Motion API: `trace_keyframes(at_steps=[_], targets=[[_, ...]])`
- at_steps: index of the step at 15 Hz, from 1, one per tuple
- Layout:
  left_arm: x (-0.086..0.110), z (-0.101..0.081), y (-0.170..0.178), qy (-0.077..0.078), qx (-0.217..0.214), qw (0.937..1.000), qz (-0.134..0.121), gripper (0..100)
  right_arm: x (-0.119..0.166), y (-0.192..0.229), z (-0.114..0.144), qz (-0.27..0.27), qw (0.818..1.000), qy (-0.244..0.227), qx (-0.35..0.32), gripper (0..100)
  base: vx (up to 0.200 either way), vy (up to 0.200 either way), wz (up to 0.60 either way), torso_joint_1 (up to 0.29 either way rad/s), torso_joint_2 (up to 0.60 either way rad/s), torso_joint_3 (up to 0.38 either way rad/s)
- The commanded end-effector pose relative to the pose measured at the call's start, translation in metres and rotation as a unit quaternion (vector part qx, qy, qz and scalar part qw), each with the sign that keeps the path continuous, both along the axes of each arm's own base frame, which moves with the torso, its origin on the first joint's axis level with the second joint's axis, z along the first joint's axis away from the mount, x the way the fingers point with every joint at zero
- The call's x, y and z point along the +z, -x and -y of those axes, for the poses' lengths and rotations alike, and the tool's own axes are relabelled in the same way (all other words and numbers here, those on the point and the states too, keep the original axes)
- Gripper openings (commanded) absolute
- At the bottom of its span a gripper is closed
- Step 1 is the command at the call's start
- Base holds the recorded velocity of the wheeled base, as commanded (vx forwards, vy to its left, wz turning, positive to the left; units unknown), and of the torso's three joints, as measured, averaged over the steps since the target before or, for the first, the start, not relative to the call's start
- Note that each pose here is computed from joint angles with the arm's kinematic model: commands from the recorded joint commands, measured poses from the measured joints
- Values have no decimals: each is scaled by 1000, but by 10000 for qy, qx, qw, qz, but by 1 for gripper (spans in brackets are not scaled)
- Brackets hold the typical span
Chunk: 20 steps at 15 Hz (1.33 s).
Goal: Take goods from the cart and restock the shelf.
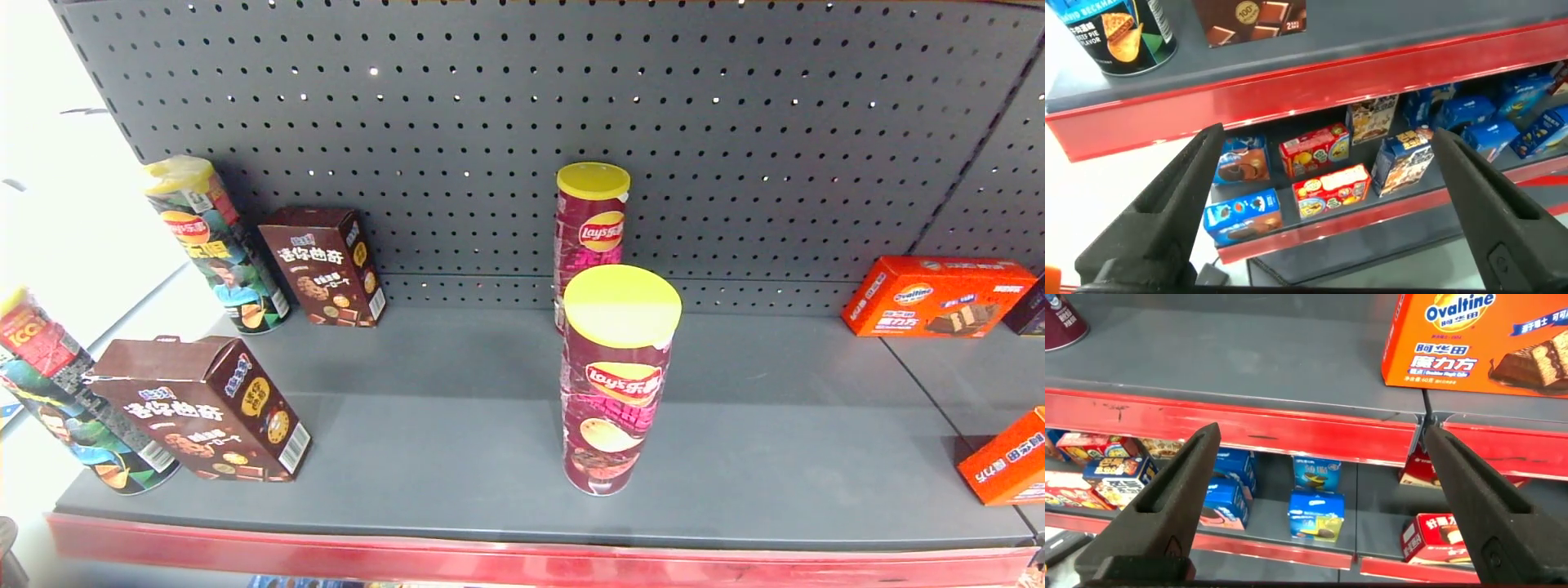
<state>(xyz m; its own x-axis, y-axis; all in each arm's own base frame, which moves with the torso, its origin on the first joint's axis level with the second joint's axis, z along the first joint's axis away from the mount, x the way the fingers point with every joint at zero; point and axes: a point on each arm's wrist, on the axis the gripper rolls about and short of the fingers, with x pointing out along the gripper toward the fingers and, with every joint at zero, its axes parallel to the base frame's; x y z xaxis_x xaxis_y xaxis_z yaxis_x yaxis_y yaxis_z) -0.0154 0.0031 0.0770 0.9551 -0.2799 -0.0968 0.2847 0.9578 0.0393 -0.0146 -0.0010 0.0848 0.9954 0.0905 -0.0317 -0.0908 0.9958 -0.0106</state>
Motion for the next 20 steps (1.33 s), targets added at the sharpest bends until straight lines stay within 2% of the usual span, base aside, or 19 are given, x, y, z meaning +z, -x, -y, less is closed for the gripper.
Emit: trace_keyframes(at_steps=[1, 3, 4, 6, 9, 11, 13, 14, 20], targets=[[0, 2, 0, 19, 636, 9980, -26, 100, 0, 0, 0, -10, 10000, 0, 15, 100, 0, 0, 0, 0, 0, 0], [0, 3, 1, 97, 1086, 9940, 24, 100, 0, 0, 0, -10, 10000, 1, -31, 100, 0, 0, 0, 0, 0, 0], [-1, 4, 5, 153, 1297, 9909, 311, 100, 0, 0, 0, -10, 10000, 1, -31, 100, 0, 0, 0, 0, 0, 0], [-2, 4, 7, 171, 1326, 9902, 410, 100, 0, 0, 0, -10, 10000, 0, 15, 100, 0, 0, 0, 0, 0, 0], [-2, 4, 7, 172, 1326, 9901, 417, 100, 0, 0, 0, 4, 10000, -12, 99, 100, 0, 0, 0, 0, 0, 0], [-2, 4, 7, 187, 1334, 9900, 415, 100, -1, 0, 5, -35, 9933, -25, -1158, 100, 0, 0, 0, 0, 0, 0], [-2, 4, 7, 187, 1327, 9901, 415, 100, -1, 0, 4, -57, 9964, -265, -808, 100, 0, 0, 0, 0, 0, 0], [-2, 4, 7, 187, 1327, 9901, 415, 100, -7, 0, 2, -380, 9979, -88, -508, 100, 0, 0, 0, 0, 0, 0], [-2, 4, 7, 187, 1327, 9901, 415, 100, -7, 0, 2, -353, 9982, 32, -477, 100, 0, 0, 0, 0, 0, 0]])
